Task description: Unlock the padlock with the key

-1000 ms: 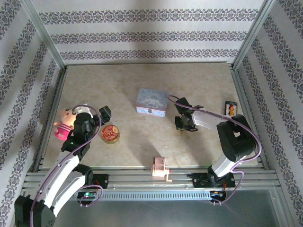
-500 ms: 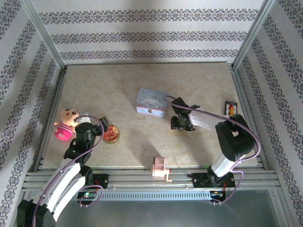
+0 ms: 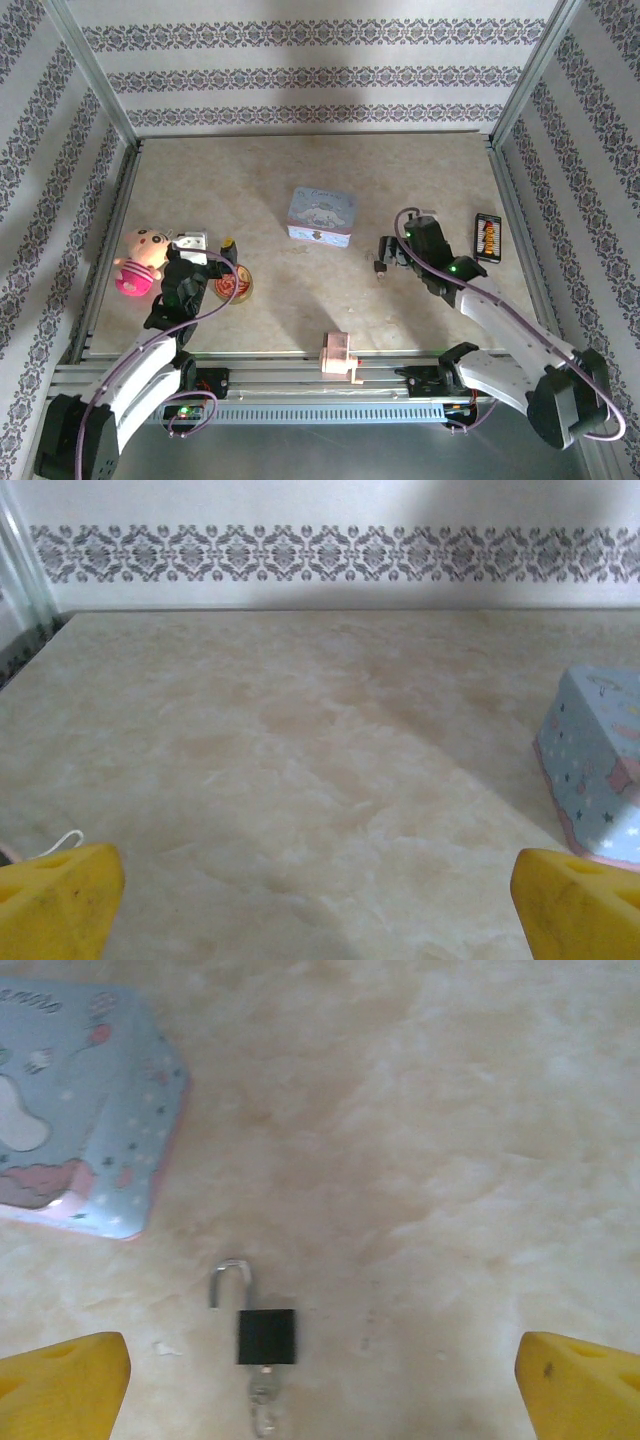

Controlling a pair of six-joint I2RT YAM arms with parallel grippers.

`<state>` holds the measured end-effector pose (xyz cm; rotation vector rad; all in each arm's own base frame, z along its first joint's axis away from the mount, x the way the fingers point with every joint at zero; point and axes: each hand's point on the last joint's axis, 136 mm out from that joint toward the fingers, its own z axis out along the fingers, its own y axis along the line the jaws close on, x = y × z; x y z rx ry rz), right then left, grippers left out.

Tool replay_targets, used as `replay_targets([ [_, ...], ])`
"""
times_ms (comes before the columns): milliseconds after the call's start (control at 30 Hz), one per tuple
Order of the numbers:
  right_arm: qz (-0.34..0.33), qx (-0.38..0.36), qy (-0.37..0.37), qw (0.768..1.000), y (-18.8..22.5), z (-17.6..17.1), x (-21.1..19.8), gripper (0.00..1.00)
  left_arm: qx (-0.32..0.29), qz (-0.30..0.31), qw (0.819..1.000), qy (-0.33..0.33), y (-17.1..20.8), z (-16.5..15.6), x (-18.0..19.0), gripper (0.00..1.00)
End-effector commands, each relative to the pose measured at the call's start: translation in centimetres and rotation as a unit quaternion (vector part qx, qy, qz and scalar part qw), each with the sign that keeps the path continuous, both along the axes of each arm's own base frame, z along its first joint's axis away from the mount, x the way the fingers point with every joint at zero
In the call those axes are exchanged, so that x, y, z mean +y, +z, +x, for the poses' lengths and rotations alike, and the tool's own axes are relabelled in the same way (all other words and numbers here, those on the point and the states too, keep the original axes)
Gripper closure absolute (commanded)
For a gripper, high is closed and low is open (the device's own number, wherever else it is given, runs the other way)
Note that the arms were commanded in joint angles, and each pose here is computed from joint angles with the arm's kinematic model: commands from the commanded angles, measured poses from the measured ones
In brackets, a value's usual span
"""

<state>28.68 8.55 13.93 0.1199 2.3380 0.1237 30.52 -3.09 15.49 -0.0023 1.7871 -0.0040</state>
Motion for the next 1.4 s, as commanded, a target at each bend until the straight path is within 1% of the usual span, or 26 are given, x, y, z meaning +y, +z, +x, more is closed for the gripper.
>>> replay_targets([
  [0, -0.035, -0.049, -0.028, 0.998, 0.7, 0.1, -2.3, 0.02, -0.043, 0.032, 0.998, -0.033, 1.3, 0.9, -0.7, 0.01],
  [100, -0.054, -0.092, -0.044, 0.993, 1.2, 0.0, -3.7, 0.02, -0.032, 0.039, 0.998, -0.043, 0.3, 1.6, -1.0, 0.01],
  [200, -0.07, -0.133, -0.045, 0.988, 1.4, 0.0, -4.4, 0.02, -0.03, 0.04, 0.998, -0.047, -0.4, 2.2, -1.1, 0.01],
  [267, -0.069, -0.154, -0.051, 0.984, 1.6, -0.1, -4.8, 0.02, -0.027, 0.038, 0.998, -0.049, -0.9, 2.6, -1.1, 0.01],
  [333, -0.067, -0.179, -0.046, 0.98, 2.3, 0.1, -4.8, 0.02, -0.023, 0.033, 0.998, -0.044, -1.5, 3.0, -0.8, 0.01],
  [467, -0.088, -0.229, -0.034, 0.969, 4.1, 0.6, -4.8, 0.02, -0.023, 0.023, 0.999, -0.044, -2.2, 3.9, -0.6, 0.01],
  [500, -0.101, -0.224, -0.03, 0.969, 3.1, 0.5, -5.0, 0.02, -0.027, 0.022, 0.998, -0.043, -2.1, 4.2, -0.5, 0.01],
  [600, -0.125, -0.229, -0.02, 0.965, 3.2, 0.9, -5.2, 0.02, 0.003, 0.02, 0.999, -0.045, -2.6, 4.6, -0.4, 0.01],
  [667, -0.135, -0.226, -0.016, 0.965, 2.5, 1.3, -5.4, 0.02, -0.005, 0.016, 0.999, -0.045, -2.5, 4.8, -0.3, 0.01],
  [800, -0.127, -0.222, -0.022, 0.967, 0.7, 1.9, -6.1, 0.02, 0.0, 0.015, 0.995, -0.098, -2.7, 4.6, -2.0, 0.01],
  [933, -0.102, -0.226, -0.031, 0.968, -0.6, 2.3, -7.0, 0.02, 0.011, 0.01, 0.997, -0.07, -2.8, 5.2, -1.1, 0.01],
  [1067, -0.103, -0.222, -0.037, 0.969, -1.2, 2.7, -7.9, 0.02, 0.019, 0.013, 0.999, -0.045, -3.0, 5.4, 0.0, 0.01],
  [1167, -0.097, -0.228, -0.038, 0.968, -1.0, 3.0, -8.1, 0.02, -0.005, 0.034, 0.999, -0.017, -2.6, 5.1, 1.2, 0.01],
  [1267, -0.094, -0.231, -0.036, 0.968, -1.0, 3.4, -8.1, 0.02, -0.004, 0.02, 1.0, -0.012, -2.5, 5.0, 1.7, 0.01],
  [1367, -0.091, -0.232, -0.03, 0.968, -1.0, 3.8, -7.9, 0.02, -0.011, 0.019, 1.0, -0.011, -2.5, 5.2, 2.1, 0.01],
])
